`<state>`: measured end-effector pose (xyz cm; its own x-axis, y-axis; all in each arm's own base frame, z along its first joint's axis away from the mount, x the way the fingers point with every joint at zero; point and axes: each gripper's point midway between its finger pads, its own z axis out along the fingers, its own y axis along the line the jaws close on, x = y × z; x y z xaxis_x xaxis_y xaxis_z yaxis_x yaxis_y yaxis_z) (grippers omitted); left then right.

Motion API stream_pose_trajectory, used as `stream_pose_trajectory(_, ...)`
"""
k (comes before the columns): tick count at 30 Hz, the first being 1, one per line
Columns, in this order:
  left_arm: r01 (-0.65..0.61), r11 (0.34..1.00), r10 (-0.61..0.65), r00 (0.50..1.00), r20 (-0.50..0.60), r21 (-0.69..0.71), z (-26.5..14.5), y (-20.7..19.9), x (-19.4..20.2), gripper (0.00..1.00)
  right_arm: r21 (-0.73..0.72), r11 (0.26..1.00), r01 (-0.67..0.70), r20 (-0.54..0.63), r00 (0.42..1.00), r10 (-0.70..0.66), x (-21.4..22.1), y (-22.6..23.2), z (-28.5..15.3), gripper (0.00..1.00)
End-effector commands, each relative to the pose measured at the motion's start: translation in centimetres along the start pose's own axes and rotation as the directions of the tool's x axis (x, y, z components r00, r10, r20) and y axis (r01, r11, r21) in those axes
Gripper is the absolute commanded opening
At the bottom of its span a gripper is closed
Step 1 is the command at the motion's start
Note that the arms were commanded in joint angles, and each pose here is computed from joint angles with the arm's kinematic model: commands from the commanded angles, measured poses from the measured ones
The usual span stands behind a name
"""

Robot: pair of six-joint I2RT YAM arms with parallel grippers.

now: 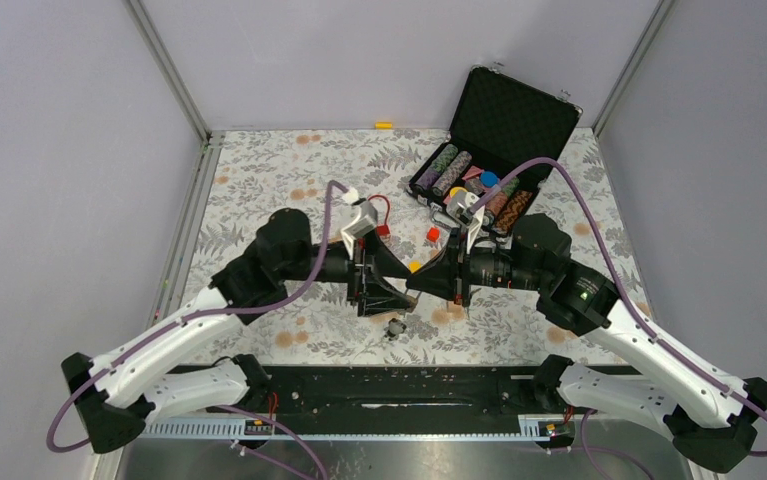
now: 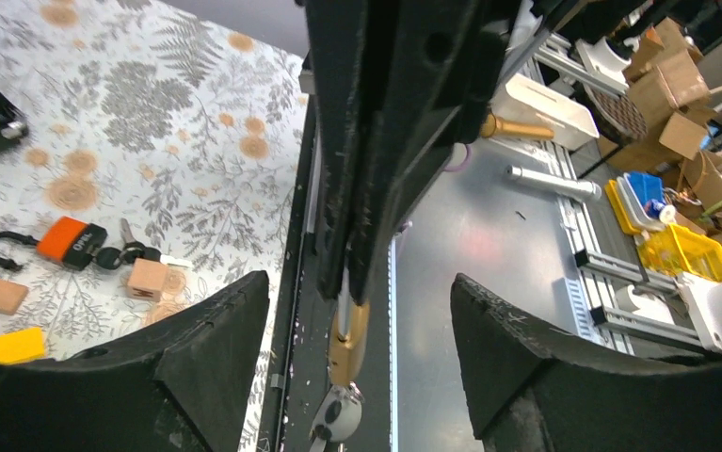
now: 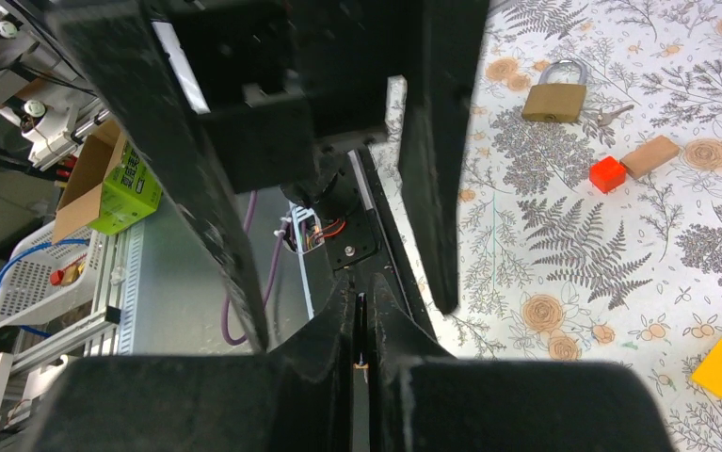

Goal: Lock with the key
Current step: Lock the lock.

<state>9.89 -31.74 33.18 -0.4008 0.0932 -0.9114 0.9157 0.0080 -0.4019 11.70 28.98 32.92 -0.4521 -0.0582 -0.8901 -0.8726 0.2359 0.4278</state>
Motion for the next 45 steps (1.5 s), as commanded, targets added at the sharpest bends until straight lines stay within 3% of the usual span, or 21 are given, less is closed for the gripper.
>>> stream_pose_trajectory(1,-0.019,0.995,0.024,0.998,-0.054,0.101,0.6,-1.0,0.2,0.65,-0.073,0.995,0.067,0.025,0.998,-0.065,-1.7,1.7,0.0,0.00)
stream_pose_trajectory(9,-0.054,0.983,0.071,0.994,-0.087,0.177,0.4,-1.6,1.4,0.41,-0.106,0.991,0.080,0.018,0.997,-0.078,-1.9,2.1,0.3,0.00)
stream_pose_trajectory(14,-0.047,0.982,0.068,0.991,-0.112,0.185,0.4,-1.4,2.3,0.39,-0.102,0.991,0.081,0.024,0.997,-0.079,-2.3,2.1,0.5,0.00)
stream_pose_trajectory(20,-0.063,0.987,0.076,0.994,-0.083,0.146,0.4,-1.0,1.6,0.03,-0.106,0.992,0.071,0.025,0.997,-0.069,-2.6,2.2,0.6,0.00)
stream_pose_trajectory(23,-0.065,0.992,0.072,0.995,-0.065,0.108,0.4,-0.5,1.2,0.00,-0.082,0.996,0.045,0.030,0.999,-0.043,-2.8,1.9,0.7,0.00)
stream_pose_trajectory(28,-0.073,0.997,0.073,0.997,-0.004,0.021,0.0,0.4,-0.3,0.00,-0.013,1.000,0.017,0.054,0.998,-0.017,-3.1,0.8,0.4,0.68)
stream_pose_trajectory(31,-0.097,0.995,0.099,0.994,0.048,-0.027,-0.4,0.6,-2.0,0.00,0.031,0.999,0.025,0.096,0.995,-0.027,-2.9,-0.3,0.4,0.86)
stream_pose_trajectory(40,-0.141,0.986,0.155,0.974,0.163,-0.093,-0.4,0.6,-6.4,0.00,0.040,0.999,0.009,0.280,0.960,-0.020,-3.7,-1.1,0.1,0.92)
stream_pose_trajectory(43,-0.115,0.984,0.143,0.962,0.231,-0.133,-0.8,0.8,-8.0,0.00,0.047,0.999,-0.004,0.321,0.947,-0.011,-3.6,-1.6,0.1,0.90)
stream_pose_trajectory(45,-0.102,0.985,0.138,0.948,0.287,-0.138,-1.2,0.4,-9.1,0.00,0.034,0.999,-0.017,0.342,0.940,0.005,-3.3,-1.8,0.3,0.83)
